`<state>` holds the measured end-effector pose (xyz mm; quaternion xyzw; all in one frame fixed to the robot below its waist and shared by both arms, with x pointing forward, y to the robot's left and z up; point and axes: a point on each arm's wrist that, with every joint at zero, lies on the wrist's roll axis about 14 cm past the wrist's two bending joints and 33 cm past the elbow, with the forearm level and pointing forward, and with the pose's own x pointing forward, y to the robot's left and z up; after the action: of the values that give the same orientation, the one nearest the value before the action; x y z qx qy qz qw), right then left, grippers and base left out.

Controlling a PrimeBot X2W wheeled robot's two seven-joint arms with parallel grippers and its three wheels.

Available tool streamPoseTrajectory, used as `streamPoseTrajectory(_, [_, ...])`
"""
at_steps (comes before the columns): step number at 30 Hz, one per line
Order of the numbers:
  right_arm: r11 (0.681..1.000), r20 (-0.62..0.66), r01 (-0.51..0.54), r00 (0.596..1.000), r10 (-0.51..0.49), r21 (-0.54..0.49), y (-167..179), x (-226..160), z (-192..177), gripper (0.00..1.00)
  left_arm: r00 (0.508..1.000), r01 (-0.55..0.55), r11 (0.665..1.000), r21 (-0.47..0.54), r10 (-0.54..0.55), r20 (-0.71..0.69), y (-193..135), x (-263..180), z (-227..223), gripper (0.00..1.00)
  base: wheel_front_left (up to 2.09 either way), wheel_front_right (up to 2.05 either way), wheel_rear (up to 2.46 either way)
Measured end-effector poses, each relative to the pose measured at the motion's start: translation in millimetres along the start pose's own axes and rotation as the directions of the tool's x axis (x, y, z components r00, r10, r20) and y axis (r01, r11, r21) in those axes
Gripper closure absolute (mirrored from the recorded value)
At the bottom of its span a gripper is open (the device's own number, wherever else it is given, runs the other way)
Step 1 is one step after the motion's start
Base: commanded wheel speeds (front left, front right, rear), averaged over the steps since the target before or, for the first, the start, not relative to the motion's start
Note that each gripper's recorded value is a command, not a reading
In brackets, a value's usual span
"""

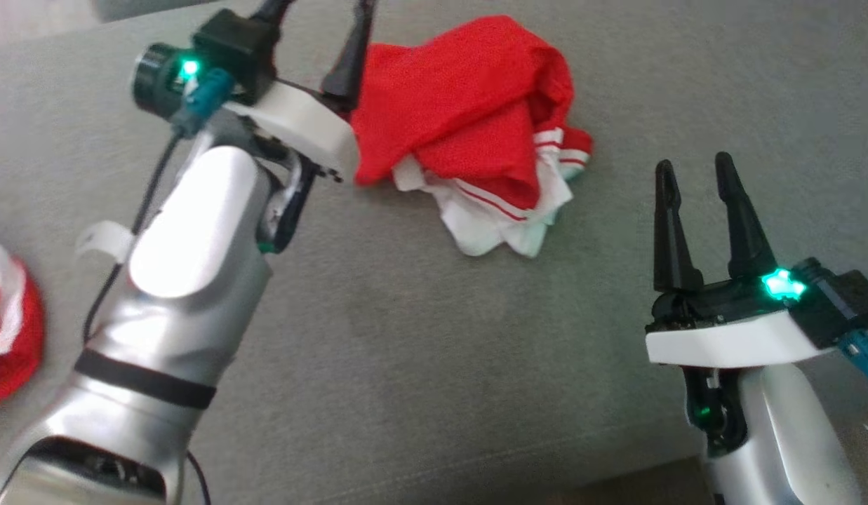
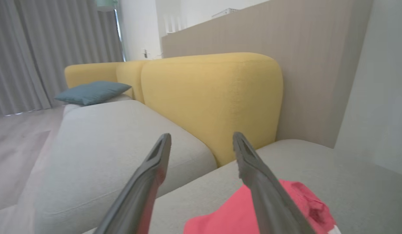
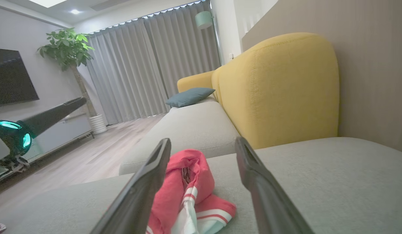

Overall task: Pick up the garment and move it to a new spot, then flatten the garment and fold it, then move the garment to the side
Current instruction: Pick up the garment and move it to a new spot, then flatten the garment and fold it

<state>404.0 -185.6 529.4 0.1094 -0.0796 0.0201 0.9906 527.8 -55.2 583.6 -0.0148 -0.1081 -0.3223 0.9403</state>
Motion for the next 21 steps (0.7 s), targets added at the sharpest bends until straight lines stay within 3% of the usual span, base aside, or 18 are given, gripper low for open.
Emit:
streamPoseTrajectory(5, [0.999,-0.006,-0.048,0.999,0.048,0.006,16.1,7.3,-5.0,0.0,0.988,-0.151,0.988,0.033,0.149,0.048,50.5,-35.0,23.5,0.0,0.0,0.0,0.0])
streamPoseTrajectory(10, [0.996,-0.022,-0.094,0.995,0.094,0.0,31.9,11.1,-11.9,0.0,0.947,-0.318,0.948,0.031,0.319,-0.032,78.2,-115.4,-2.1,0.0,0.0,0.0,0.0])
streamPoseTrajectory(15, [0.993,-0.075,-0.121,0.99,0.121,0.008,43.0,1.4,-27.8,0.0,0.885,-0.452,0.891,0.034,0.453,-0.109,80.4,-194.3,-20.8,0.0,0.0,0.0,0.0])
streamPoseTrajectory(21, [0.986,-0.114,-0.166,0.98,0.165,-0.002,58.1,-12.0,-37.0,0.0,0.818,-0.567,0.824,-0.015,0.561,-0.129,69.4,-248.0,-21.1,0.0,0.0,0.0,0.0])
